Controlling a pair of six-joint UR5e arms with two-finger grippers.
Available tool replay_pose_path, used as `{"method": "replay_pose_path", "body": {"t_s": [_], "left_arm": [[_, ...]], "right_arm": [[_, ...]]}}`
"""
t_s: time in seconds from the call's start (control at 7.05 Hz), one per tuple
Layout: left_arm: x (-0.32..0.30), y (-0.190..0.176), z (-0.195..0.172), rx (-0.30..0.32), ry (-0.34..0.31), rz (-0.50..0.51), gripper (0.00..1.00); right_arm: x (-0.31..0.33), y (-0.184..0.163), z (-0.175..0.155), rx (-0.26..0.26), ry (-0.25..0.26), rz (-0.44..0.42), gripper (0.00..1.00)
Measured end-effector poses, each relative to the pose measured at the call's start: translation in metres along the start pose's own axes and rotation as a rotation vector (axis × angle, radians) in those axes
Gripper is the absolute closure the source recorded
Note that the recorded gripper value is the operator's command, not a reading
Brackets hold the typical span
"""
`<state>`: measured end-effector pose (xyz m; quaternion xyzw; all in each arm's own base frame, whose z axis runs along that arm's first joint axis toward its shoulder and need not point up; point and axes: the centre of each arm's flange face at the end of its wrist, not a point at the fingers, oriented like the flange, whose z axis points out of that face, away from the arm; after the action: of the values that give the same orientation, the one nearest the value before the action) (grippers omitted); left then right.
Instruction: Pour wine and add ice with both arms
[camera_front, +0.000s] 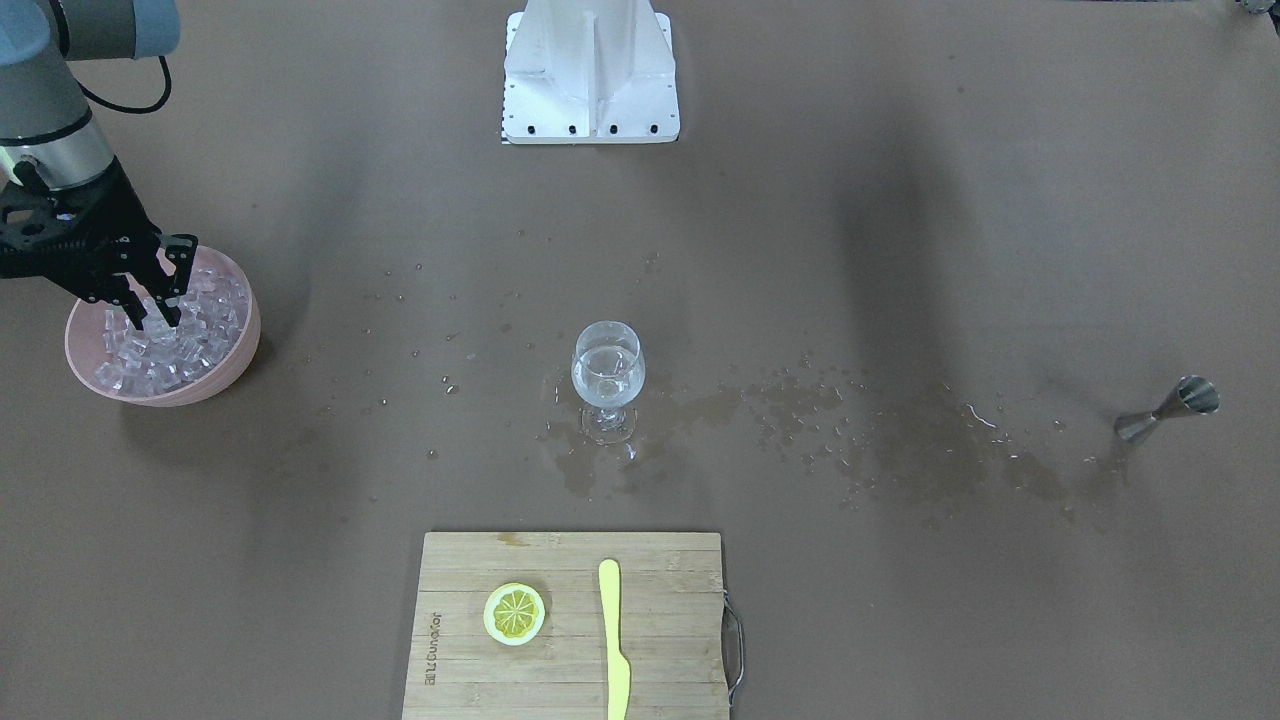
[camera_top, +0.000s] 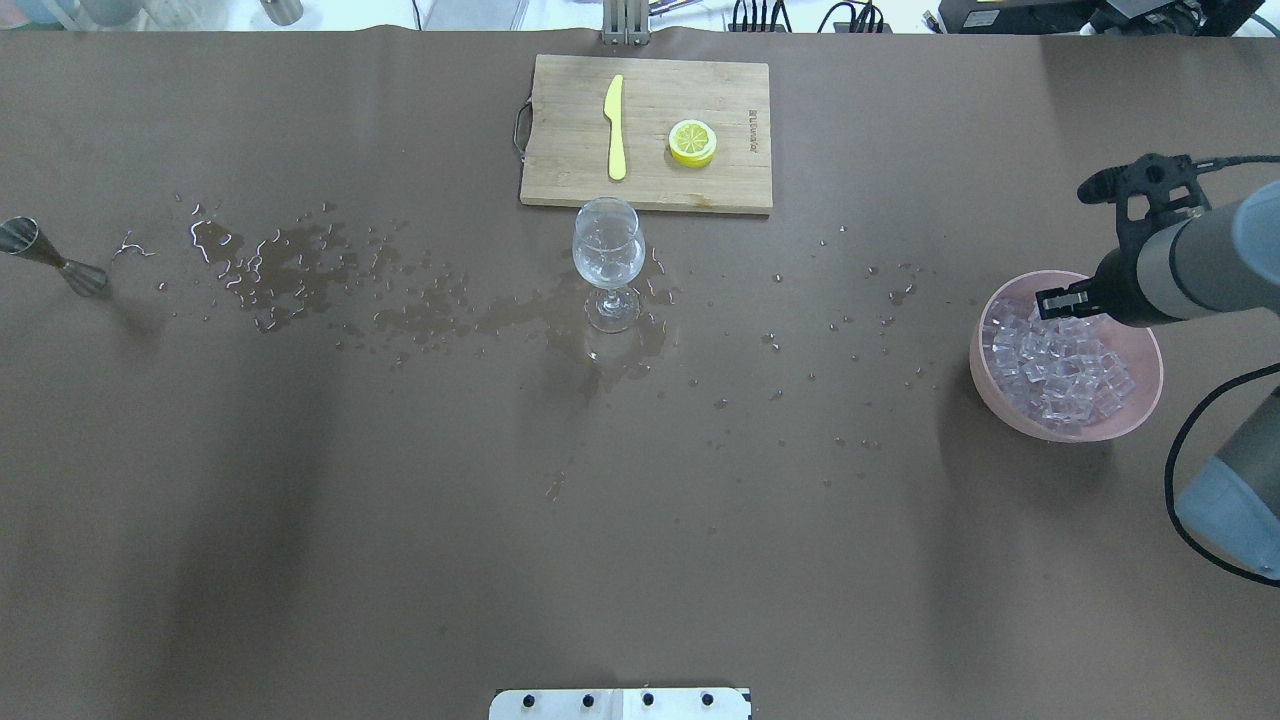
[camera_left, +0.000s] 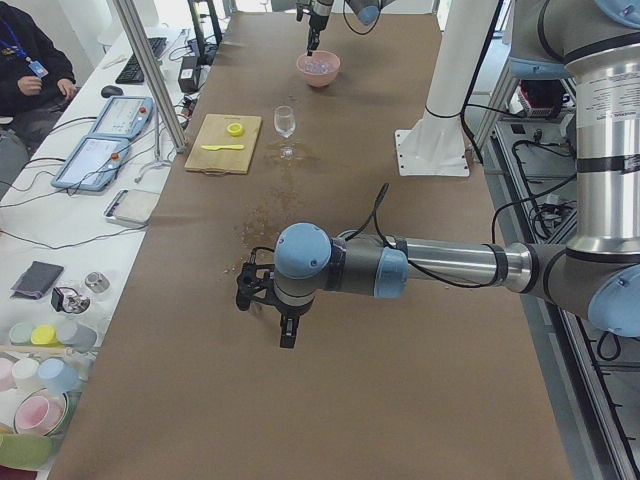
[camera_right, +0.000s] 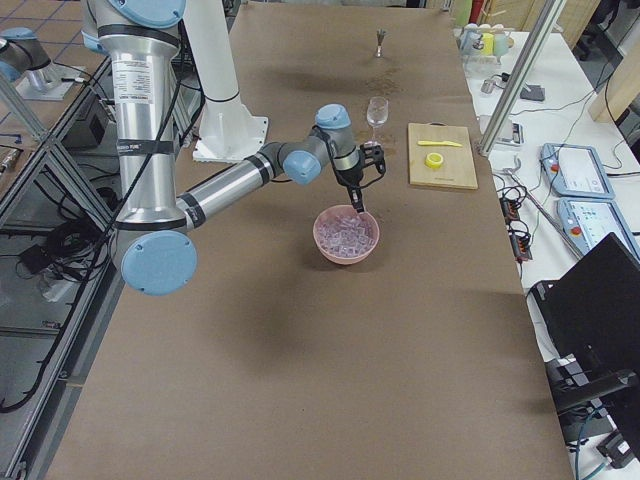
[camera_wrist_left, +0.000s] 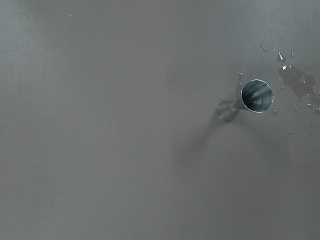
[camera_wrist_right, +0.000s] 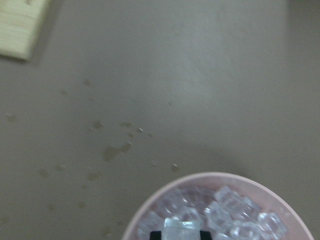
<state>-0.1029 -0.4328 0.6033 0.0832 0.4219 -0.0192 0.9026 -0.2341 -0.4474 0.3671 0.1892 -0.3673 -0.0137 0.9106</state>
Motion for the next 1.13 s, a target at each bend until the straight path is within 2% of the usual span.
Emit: {"method": "replay_pose_path", "body": {"t_s": [0.14, 0.28, 0.43, 0.57, 0.85, 1.13], "left_arm": [[0.0, 0.0, 0.0, 0.0, 0.0, -0.001, 0.02], [0.0, 0.0, 0.0, 0.0, 0.0, -0.002, 0.02], [0.0, 0.0, 0.0, 0.0, 0.001, -0.002, 0.02], [0.0, 0.0, 0.0, 0.0, 0.001, -0.001, 0.02], [0.001, 0.0, 0.0, 0.0, 0.002, -0.001, 0.02], [0.001, 0.0, 0.0, 0.0, 0.002, -0.001, 0.02]], "right_arm": [[-0.037, -0.024, -0.026, 0.045, -0.089, -0.021, 1.0], [-0.089, -0.043, -0.043, 0.058, -0.19, -0.021, 1.0], [-0.145, -0.051, -0.054, 0.039, -0.274, 0.027, 1.0], [-0.196, -0.057, -0.06, 0.02, -0.287, 0.07, 1.0], [-0.279, -0.061, -0.066, 0.002, -0.156, 0.092, 1.0], [-0.336, -0.09, -0.051, -0.009, -0.08, 0.119, 1.0]]}}
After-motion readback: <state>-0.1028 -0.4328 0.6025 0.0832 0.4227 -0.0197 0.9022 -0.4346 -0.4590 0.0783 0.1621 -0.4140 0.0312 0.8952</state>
